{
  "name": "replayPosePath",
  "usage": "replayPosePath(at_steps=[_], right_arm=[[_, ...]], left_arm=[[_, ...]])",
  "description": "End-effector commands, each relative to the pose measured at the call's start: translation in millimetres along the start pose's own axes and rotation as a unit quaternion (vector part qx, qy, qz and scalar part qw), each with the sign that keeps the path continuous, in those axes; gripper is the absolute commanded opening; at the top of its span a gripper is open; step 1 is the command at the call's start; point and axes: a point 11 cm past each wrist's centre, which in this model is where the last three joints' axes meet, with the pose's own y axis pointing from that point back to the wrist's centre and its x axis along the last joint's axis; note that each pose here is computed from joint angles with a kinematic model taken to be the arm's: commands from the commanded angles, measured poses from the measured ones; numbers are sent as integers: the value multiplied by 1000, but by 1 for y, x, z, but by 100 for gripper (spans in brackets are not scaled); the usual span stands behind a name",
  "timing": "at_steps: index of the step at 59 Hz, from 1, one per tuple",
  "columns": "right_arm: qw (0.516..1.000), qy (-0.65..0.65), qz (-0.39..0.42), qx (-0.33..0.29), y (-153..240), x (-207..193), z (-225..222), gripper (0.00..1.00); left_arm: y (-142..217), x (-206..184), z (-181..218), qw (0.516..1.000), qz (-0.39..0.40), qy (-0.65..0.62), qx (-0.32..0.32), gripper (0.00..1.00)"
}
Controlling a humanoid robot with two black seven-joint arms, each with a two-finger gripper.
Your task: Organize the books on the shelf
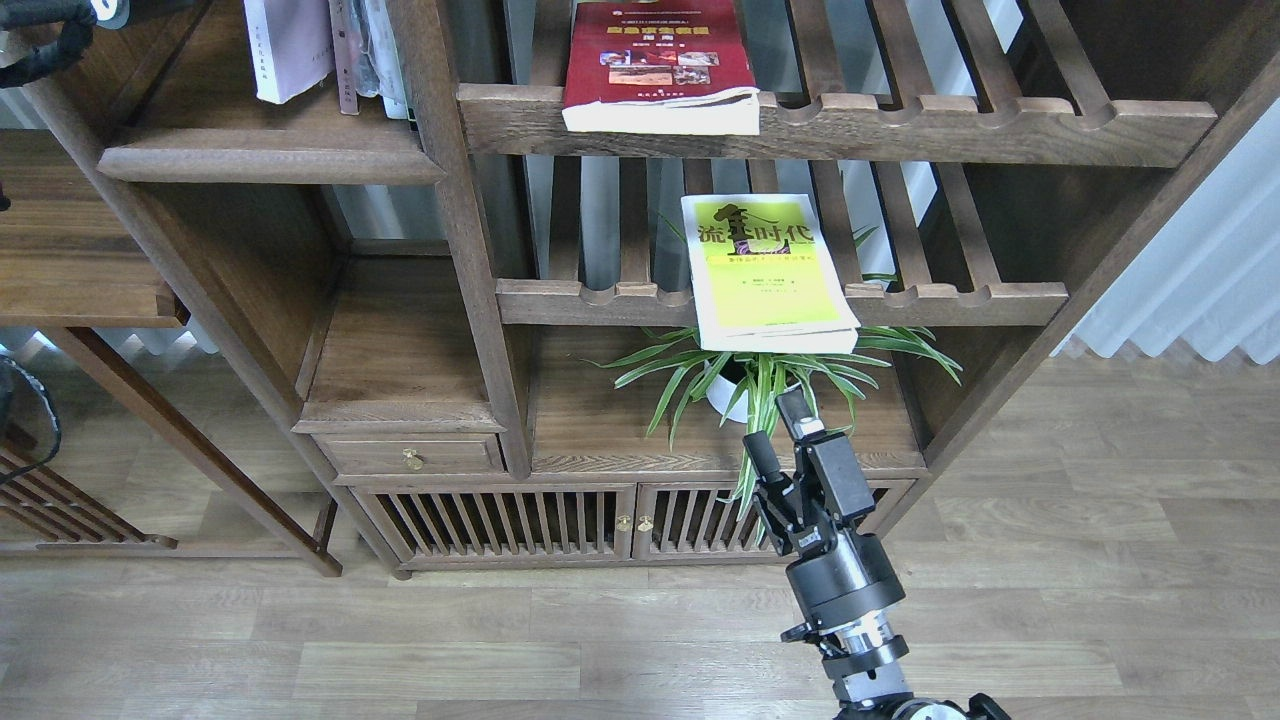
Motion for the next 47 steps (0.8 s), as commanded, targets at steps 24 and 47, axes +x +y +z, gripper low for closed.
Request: replayPosePath(at_steps=[24, 47], right_arm=[[1000, -3, -4, 4, 0, -3, 0, 98], [1000, -4, -8, 3, -1, -5, 1, 98]], left_arm=[[38, -30, -43, 998, -67, -18, -9, 45], [81, -19, -22, 996, -65, -46, -29, 44]])
